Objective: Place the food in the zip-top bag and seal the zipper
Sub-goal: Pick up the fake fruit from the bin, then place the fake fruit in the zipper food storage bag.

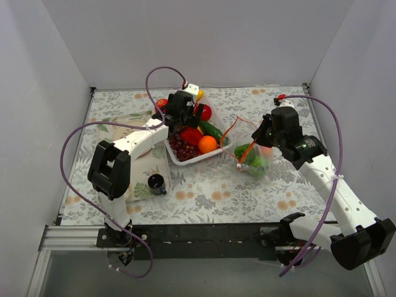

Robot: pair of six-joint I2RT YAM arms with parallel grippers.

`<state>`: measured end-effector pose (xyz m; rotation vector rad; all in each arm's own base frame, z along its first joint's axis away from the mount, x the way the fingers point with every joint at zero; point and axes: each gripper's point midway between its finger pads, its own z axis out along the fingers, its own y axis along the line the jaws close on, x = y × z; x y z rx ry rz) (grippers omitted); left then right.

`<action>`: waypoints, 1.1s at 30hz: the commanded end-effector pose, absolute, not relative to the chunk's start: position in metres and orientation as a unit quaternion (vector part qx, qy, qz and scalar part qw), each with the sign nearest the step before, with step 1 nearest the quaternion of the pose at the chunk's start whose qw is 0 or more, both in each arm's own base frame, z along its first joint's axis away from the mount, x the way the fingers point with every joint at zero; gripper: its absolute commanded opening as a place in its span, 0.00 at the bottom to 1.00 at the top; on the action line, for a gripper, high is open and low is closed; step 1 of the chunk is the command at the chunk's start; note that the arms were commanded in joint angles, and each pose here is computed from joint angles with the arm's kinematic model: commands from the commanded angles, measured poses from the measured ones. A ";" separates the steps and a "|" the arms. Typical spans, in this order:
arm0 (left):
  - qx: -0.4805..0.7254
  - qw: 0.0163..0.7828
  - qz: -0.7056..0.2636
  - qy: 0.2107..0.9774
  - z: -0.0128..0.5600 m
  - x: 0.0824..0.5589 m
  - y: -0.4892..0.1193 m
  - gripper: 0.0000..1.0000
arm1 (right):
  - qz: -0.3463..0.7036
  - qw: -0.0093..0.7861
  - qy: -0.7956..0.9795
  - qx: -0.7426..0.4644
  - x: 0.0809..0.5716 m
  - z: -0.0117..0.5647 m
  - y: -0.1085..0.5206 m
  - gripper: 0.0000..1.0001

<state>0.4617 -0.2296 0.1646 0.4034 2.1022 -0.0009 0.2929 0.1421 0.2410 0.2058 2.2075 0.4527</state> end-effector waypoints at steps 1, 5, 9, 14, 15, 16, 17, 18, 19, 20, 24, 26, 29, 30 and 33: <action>0.160 0.484 -0.006 0.860 0.163 0.461 -0.228 0.87 | 0.195 0.447 0.870 0.077 0.295 0.256 0.145 0.01; 0.155 0.487 -0.011 0.859 0.164 0.460 -0.229 0.81 | 0.197 0.447 0.869 0.076 0.295 0.258 0.146 0.01; 0.154 0.498 -0.018 0.853 0.173 0.464 -0.233 0.71 | 0.195 0.449 0.869 0.076 0.296 0.260 0.145 0.01; 0.152 0.512 -0.034 0.845 0.192 0.467 -0.239 0.55 | 0.195 0.451 0.868 0.076 0.295 0.262 0.144 0.01; 0.149 0.519 -0.040 0.841 0.201 0.469 -0.241 0.54 | 0.194 0.450 0.869 0.075 0.295 0.261 0.144 0.01; 0.149 0.523 -0.045 0.838 0.208 0.468 -0.242 0.53 | 0.194 0.450 0.869 0.076 0.295 0.261 0.144 0.01; 0.147 0.524 -0.049 0.837 0.214 0.468 -0.243 0.51 | 0.193 0.449 0.869 0.075 0.295 0.260 0.144 0.01; 0.144 0.529 -0.057 0.834 0.224 0.469 -0.245 0.48 | 0.194 0.450 0.868 0.074 0.296 0.261 0.145 0.01; 0.142 0.532 -0.062 0.833 0.231 0.468 -0.246 0.48 | 0.193 0.449 0.869 0.074 0.297 0.260 0.145 0.01; 0.141 0.529 -0.066 0.834 0.234 0.465 -0.247 0.46 | 0.193 0.447 0.870 0.073 0.297 0.259 0.146 0.01; 0.133 0.532 -0.112 0.829 0.259 0.454 -0.255 0.46 | 0.193 0.447 0.870 0.073 0.299 0.259 0.147 0.01; 0.119 0.521 -0.164 0.829 0.270 0.440 -0.266 0.46 | 0.193 0.446 0.871 0.071 0.300 0.258 0.148 0.01; 0.112 0.473 -0.289 0.825 0.275 0.404 -0.307 0.46 | 0.198 0.445 0.870 0.071 0.302 0.258 0.150 0.01; 0.119 0.466 -0.322 0.816 0.285 0.389 -0.319 0.46 | 0.197 0.444 0.871 0.071 0.302 0.257 0.150 0.01; 0.105 0.442 -0.376 0.807 0.287 0.357 -0.347 0.47 | 0.199 0.445 0.870 0.073 0.302 0.256 0.151 0.01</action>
